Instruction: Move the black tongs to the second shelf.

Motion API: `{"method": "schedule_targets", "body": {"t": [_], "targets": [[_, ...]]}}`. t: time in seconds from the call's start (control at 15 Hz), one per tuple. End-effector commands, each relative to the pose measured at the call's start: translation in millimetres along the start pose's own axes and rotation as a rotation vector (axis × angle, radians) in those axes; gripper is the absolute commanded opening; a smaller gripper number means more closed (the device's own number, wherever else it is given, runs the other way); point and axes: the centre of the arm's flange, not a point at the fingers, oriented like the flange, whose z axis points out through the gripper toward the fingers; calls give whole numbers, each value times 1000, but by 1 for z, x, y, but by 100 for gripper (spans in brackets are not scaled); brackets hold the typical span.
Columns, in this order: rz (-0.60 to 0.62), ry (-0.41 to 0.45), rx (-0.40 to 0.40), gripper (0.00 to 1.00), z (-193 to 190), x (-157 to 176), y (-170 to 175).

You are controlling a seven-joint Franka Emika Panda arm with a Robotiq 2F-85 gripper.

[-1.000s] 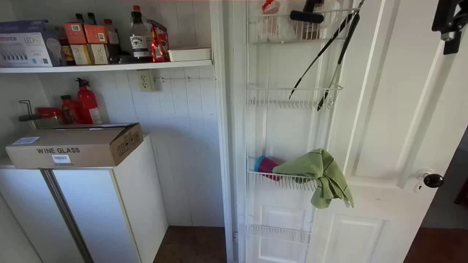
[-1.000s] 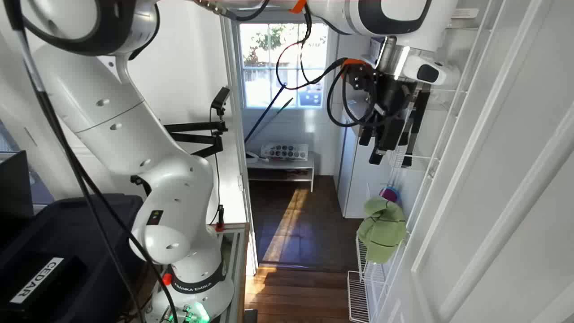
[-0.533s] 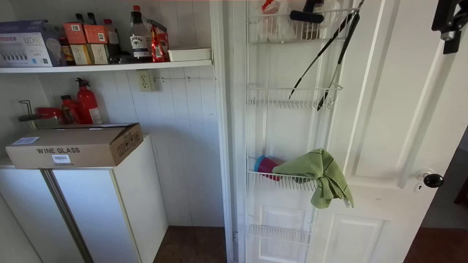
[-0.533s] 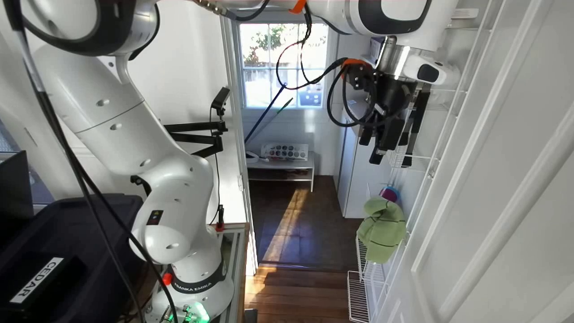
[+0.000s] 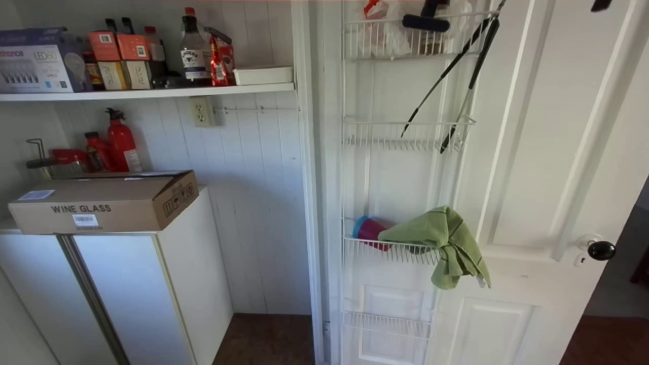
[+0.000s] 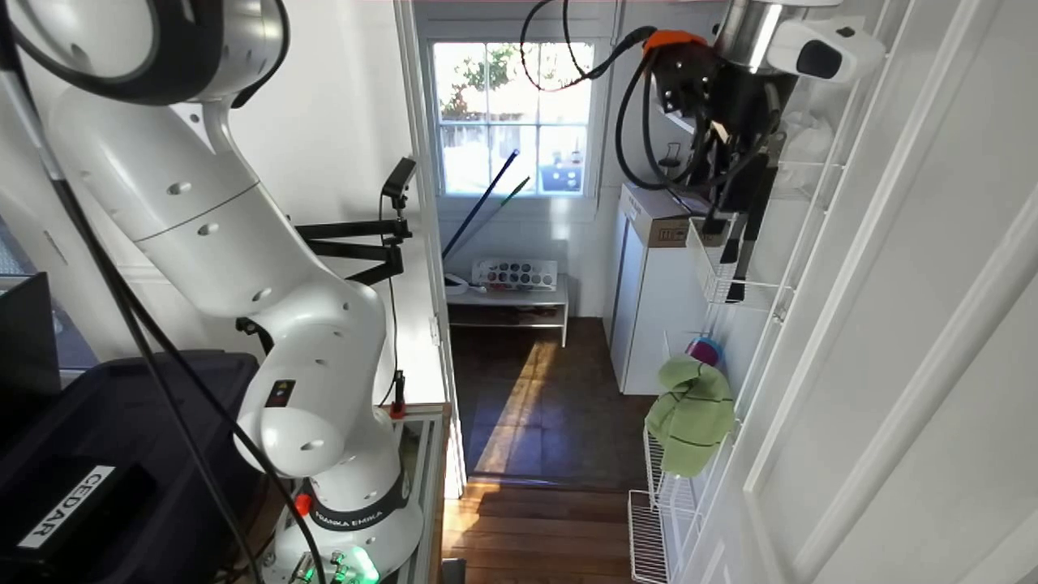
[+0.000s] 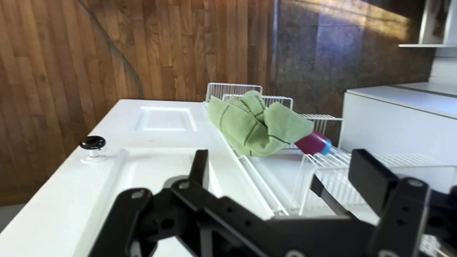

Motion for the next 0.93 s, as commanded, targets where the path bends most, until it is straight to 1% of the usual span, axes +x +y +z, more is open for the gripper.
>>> {"method": "schedule_targets", "body": {"t": [0.0,0.2,0.47,0.53,0.6,0.87], "targets": [[38,46,184,100,-22,10,0],[94,94,291,100,-23,17,-2],[125,199,424,100,-23,28,-10],[128,208,440,100,-23,31,-13],[118,185,385,100,-29,31,-7],[120,187,387,100,-27,33,-6]]}}
